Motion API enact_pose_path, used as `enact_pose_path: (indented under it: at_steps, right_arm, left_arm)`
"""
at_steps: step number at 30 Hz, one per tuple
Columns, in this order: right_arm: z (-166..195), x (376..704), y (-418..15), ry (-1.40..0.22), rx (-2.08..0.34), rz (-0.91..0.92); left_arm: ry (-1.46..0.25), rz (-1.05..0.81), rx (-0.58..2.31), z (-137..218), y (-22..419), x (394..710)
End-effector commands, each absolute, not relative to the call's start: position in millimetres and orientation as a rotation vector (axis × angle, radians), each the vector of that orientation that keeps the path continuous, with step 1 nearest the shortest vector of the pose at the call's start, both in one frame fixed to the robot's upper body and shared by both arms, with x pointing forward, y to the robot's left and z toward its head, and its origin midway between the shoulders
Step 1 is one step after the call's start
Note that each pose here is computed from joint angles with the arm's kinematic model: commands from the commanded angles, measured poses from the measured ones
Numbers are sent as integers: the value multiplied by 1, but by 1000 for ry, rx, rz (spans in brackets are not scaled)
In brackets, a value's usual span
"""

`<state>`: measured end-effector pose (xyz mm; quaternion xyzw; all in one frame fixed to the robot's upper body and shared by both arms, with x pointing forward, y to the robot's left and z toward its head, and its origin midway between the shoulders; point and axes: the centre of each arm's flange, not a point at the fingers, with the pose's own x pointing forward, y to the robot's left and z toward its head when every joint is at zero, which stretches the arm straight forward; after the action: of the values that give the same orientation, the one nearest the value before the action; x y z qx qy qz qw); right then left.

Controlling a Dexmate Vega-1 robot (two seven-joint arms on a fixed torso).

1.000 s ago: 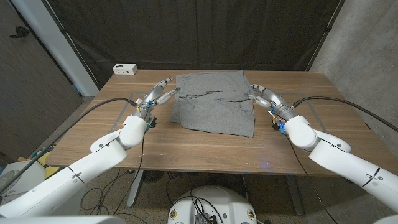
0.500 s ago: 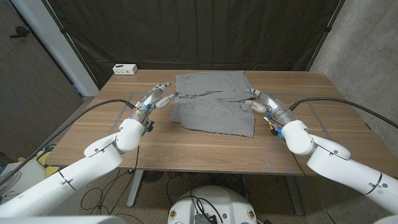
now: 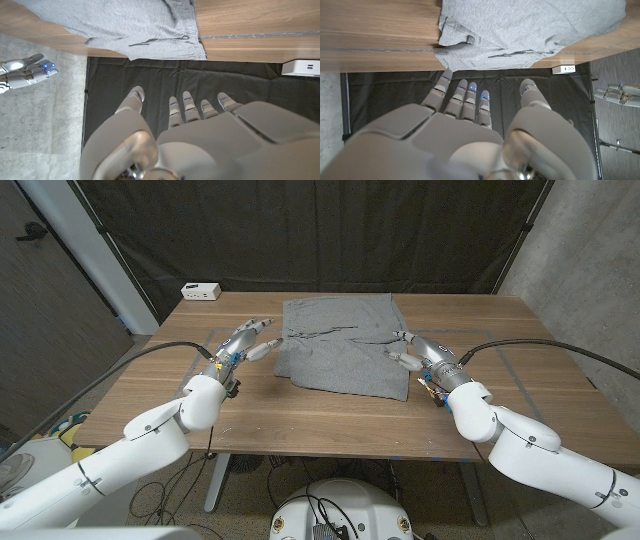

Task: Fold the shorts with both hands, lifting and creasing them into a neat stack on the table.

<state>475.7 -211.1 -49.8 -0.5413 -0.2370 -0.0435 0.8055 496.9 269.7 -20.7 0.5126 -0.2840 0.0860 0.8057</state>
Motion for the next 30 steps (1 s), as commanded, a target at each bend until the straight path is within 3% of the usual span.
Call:
enact_pose_path:
  at_steps: [1,30]
  right_arm:
    - [-59,464,-201,-485,-1252,-134]
    - [-81,467,-196,-438,-1353,-212]
  left_arm:
    - [-568,210,1188,-24,272,488]
    - [-465,335,1423,-19,256,497]
